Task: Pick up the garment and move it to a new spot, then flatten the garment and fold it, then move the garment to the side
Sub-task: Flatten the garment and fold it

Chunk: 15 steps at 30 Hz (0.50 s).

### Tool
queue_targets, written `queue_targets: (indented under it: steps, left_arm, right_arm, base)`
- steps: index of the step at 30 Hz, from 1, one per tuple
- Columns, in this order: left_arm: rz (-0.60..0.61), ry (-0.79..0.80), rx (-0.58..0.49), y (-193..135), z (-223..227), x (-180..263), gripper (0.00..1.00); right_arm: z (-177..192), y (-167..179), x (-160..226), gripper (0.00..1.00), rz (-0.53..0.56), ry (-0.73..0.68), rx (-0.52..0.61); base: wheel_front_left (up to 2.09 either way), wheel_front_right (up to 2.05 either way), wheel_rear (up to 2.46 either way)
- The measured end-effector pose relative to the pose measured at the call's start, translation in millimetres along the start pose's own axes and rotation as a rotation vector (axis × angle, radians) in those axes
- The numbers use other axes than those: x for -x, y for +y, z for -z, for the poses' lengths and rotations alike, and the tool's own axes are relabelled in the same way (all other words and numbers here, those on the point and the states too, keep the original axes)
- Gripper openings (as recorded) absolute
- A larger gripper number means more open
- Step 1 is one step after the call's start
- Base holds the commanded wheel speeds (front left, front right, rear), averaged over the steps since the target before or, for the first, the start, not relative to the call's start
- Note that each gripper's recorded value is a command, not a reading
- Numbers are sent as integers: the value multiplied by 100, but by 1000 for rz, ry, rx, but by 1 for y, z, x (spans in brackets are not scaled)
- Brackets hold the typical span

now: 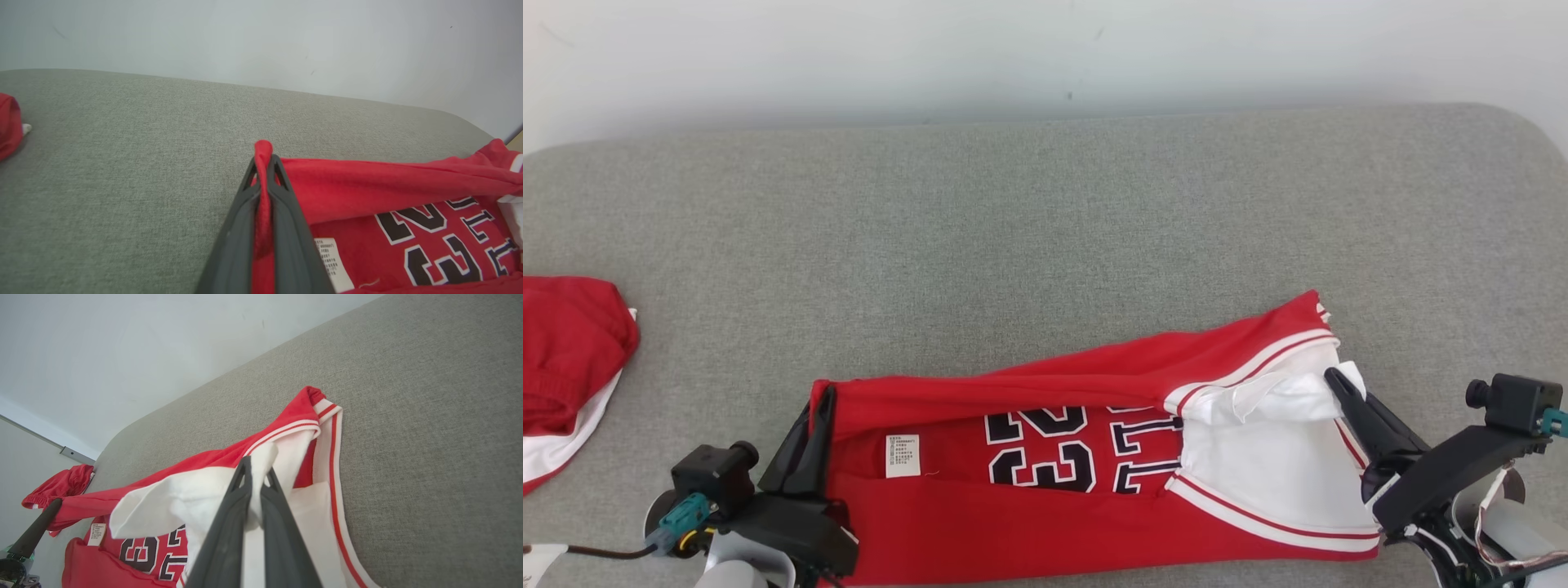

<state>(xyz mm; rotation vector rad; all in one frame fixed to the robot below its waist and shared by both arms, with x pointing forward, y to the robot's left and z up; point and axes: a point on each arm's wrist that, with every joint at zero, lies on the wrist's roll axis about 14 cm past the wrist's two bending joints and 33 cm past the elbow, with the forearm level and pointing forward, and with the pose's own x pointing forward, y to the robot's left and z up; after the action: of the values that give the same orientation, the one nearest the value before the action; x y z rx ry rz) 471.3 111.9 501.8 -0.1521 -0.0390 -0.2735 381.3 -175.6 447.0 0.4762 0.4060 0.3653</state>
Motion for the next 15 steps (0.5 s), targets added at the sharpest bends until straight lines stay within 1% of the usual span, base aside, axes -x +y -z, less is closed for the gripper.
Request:
queue_targets:
  steps: [5, 7, 8, 9, 10, 12, 15]
  left_arm:
    - [-3, -12, -5, 0, -5, 3, 0]
    - [2, 16, -9, -1, 4, 9, 0]
    - [0, 37, -4, -1, 11, 12, 21]
    - [-9, 67, 5, 0, 20, 16, 76]
    - [-22, 88, 13, 3, 27, 20, 100]
    - [-48, 116, 20, 10, 37, 26, 100]
    - [-81, 122, 0, 18, 39, 31, 100]
  right_arm:
    - [3, 7, 7, 0, -10, -14, -28]
    - [9, 6, 12, 0, -5, -4, -32]
    - [13, 5, 14, 0, 0, 5, -30]
    - [17, 2, 16, 0, 12, 14, -28]
    - [19, -3, 18, 100, 28, 19, -20]
    - [20, -10, 20, 100, 48, 20, 1]
    - [8, -17, 18, 100, 73, -25, 15]
  base:
    - [0, 0, 0]
    - [0, 0, 0]
    - [0, 0, 0]
    - [0, 0, 0]
    - [0, 0, 0]
    - [0, 0, 0]
    - [0, 0, 0]
